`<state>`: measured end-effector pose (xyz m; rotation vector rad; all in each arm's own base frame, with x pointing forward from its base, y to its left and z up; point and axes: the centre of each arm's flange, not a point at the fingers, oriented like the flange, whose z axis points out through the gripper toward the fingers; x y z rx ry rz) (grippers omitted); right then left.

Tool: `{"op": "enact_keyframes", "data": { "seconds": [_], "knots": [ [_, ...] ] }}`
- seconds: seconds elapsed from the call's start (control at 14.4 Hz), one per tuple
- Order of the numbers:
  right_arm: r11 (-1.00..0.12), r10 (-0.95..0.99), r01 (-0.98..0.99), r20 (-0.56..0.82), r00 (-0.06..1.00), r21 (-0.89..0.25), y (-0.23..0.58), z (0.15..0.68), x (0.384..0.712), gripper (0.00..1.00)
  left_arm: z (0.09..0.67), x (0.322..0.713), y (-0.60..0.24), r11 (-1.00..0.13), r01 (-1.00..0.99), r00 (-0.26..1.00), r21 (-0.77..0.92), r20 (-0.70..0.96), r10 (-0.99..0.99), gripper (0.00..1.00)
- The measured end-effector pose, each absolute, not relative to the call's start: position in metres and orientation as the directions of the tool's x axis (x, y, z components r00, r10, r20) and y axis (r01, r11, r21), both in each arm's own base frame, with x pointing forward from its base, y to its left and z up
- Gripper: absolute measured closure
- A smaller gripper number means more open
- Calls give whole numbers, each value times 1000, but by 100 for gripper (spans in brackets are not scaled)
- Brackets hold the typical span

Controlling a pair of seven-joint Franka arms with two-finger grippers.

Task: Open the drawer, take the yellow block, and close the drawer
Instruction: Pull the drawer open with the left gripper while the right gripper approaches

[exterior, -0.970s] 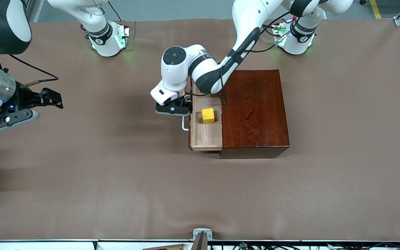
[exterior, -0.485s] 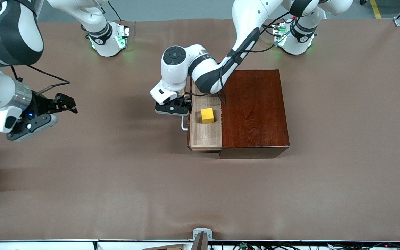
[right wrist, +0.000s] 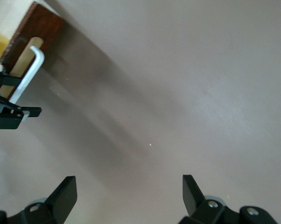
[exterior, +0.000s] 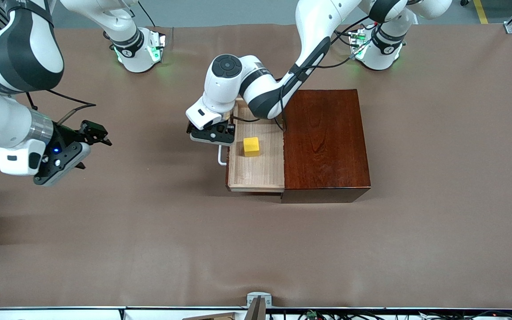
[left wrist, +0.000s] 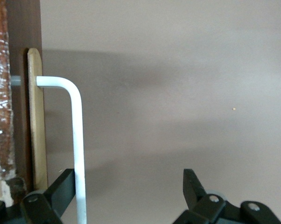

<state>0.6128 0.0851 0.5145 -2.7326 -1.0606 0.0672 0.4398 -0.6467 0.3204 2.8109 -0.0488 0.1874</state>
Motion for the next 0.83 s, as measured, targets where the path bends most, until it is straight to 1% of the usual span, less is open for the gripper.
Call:
{"op": "enact_keyframes", "data": {
  "seconds": [0.14, 0.55, 0.83],
  "knots": [
    [-675, 713, 705, 56, 699, -216, 87, 509, 616, 0, 323, 445, -644, -945, -38, 992, 325, 128, 4, 0],
    [-520, 832, 834, 111, 543, -185, 88, 499, 624, 0, 324, 459, -634, -949, 13, 993, 316, 107, 50, 0],
    [-492, 849, 852, 116, 515, -182, 88, 498, 625, 0, 331, 462, -635, -946, 15, 992, 325, 114, 55, 0]
  ]
}}
